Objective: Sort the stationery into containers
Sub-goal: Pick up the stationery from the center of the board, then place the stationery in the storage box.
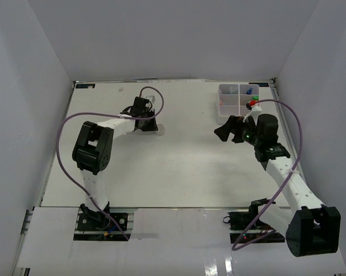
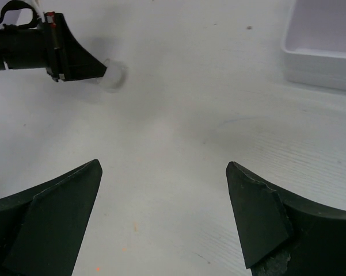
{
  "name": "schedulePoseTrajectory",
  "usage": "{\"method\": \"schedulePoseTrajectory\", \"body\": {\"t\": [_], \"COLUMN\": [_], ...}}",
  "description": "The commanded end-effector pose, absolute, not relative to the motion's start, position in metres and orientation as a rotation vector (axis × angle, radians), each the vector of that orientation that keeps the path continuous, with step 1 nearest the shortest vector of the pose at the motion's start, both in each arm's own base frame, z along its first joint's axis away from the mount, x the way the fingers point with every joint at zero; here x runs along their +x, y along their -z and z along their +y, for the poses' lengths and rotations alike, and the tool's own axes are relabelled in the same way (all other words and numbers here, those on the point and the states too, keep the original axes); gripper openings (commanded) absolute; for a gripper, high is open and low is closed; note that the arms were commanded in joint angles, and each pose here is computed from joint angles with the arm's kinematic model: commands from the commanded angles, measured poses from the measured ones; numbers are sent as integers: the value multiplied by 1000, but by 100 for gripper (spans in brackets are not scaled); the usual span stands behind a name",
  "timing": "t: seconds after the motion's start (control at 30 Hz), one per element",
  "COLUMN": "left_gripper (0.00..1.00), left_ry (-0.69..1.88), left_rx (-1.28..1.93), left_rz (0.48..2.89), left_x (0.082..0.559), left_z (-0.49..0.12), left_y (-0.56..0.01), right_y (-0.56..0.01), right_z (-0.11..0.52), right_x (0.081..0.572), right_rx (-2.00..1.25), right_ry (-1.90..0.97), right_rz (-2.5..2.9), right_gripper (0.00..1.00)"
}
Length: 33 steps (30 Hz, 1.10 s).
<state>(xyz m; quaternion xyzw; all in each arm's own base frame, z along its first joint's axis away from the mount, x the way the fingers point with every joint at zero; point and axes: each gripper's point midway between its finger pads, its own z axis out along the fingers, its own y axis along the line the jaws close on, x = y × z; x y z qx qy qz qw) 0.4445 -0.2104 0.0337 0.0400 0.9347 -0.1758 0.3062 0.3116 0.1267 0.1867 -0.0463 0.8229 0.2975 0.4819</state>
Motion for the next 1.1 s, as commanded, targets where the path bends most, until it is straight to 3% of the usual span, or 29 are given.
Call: {"method": "schedulePoseTrajectory", "body": {"t": [0.0, 0.2, 0.37, 0.67, 0.87, 1.07], "left_gripper": [0, 0, 0, 0, 0, 0], "left_ry": [718, 924, 1011, 1058, 1070, 1080], "left_rx": [147, 216, 229, 309, 329, 351], "left_rz": [2255, 2051, 1995, 1879, 1850, 1833], "left_x": [429, 385, 355, 333, 327, 322], "left_z": [-247, -288, -299, -311, -313, -318], "left_y": [-114, -172, -184, -214, -222, -224], "right_y": [-223, -236, -238, -235, -233, -236], "right_z": [167, 238, 276, 292, 297, 301], "right_x": [312, 300, 291, 299, 300, 300], "right_rx": [-234, -322, -365, -305, -311, -319], "right_ry": [-786, -937, -989, -965, -972, -987], "right_rz": [1927, 1925, 1942, 1993, 1999, 1994], "right_gripper": [95, 93, 92, 84, 76, 60]}}
